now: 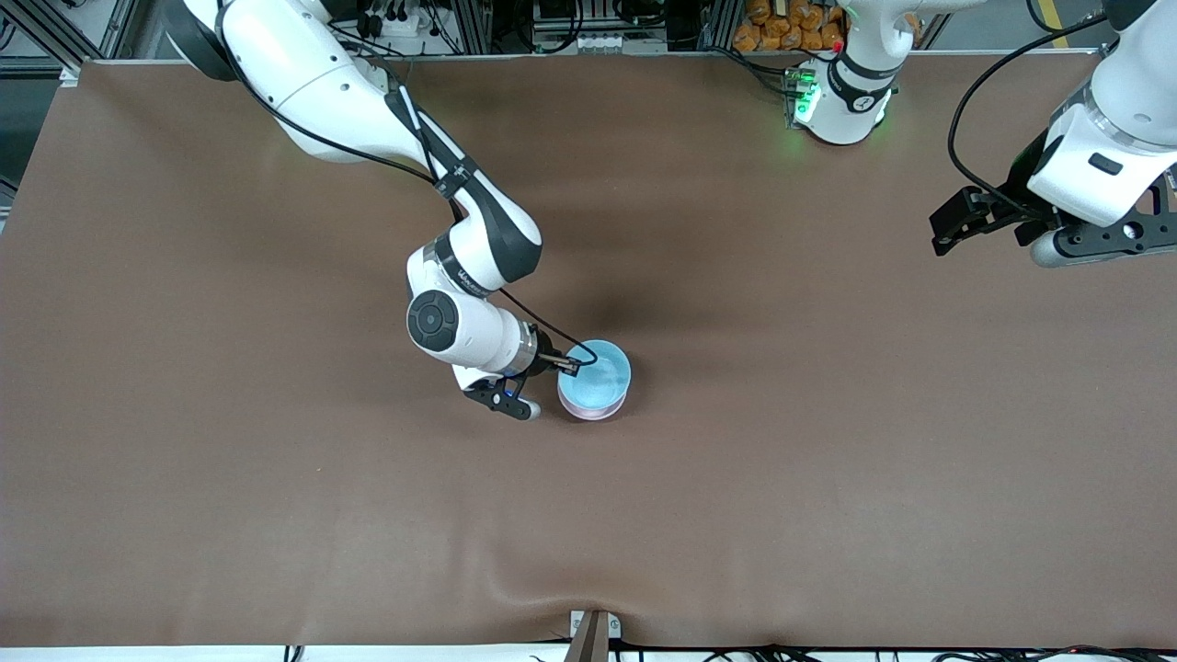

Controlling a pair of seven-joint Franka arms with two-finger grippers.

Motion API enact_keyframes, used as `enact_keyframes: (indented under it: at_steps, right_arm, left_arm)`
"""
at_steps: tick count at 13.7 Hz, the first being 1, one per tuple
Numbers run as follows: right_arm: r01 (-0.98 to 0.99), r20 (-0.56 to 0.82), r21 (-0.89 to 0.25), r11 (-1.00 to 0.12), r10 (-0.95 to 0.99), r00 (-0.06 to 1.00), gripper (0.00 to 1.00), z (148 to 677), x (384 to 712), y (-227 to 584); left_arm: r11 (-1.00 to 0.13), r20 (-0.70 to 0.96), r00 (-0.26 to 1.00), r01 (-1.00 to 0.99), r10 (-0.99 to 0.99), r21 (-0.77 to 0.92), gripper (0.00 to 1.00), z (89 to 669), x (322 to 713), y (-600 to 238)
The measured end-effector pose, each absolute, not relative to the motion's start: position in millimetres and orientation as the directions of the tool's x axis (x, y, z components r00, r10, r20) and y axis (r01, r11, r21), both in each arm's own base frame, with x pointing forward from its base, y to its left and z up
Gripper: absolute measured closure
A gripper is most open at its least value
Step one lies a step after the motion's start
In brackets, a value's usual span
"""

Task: Stack pink and blue bowls on white bowl
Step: 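Lower the blue bowl into the pink bowl with the right gripper, then open the right gripper and withdraw it from the stack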

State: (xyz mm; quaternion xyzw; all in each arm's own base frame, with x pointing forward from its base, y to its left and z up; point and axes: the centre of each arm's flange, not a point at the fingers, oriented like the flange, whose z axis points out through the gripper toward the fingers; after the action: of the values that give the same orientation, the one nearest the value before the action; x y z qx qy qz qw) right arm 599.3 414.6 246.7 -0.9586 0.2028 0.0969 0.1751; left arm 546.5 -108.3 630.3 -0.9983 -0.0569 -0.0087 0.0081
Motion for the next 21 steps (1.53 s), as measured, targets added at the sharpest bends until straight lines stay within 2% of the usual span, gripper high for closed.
enact_keyframes:
  at_steps: [13,14,21]
  right_arm:
    - [-0.434,-0.254,-0.281,-0.856,-0.37,0.894,0.97,239.3,603.2,407.2]
    - [-0.434,-0.254,-0.281,-0.856,-0.37,0.894,0.92,239.3,603.0,407.5]
    - [-0.426,-0.246,-0.279,-0.86,-0.365,0.898,0.21,239.8,603.2,407.7]
  left_arm:
    - [-0.996,0.017,0.996,0.083,0.083,-0.016,0.0,629.5,548.2,-100.4]
    - [-0.996,0.018,0.996,0.084,0.083,-0.016,0.0,629.6,548.3,-100.3]
    - [-0.996,0.02,0.996,0.085,0.085,-0.015,0.0,629.0,549.3,-99.5]
